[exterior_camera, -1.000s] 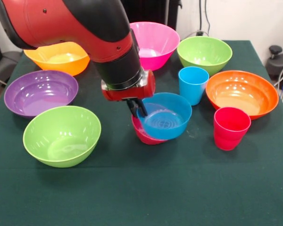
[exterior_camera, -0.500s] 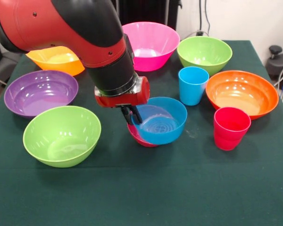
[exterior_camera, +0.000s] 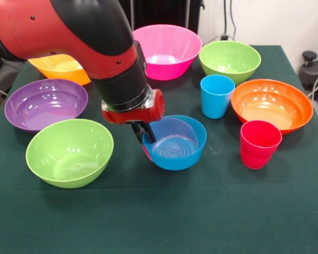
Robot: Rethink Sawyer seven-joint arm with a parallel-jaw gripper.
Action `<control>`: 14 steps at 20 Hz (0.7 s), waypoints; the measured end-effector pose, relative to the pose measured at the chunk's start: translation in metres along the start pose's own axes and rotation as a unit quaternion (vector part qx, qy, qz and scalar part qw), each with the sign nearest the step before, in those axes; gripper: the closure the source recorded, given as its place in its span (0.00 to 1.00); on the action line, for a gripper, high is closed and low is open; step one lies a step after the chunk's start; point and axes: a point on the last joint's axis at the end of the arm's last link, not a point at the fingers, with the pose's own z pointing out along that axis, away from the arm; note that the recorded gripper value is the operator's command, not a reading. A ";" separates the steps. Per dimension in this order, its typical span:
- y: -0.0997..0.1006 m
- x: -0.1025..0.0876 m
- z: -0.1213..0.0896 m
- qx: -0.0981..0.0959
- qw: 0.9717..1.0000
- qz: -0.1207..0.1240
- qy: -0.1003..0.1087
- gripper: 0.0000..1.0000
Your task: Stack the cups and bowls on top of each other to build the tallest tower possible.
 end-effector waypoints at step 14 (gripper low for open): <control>-0.002 0.001 0.000 0.004 1.000 -0.004 -0.001 1.00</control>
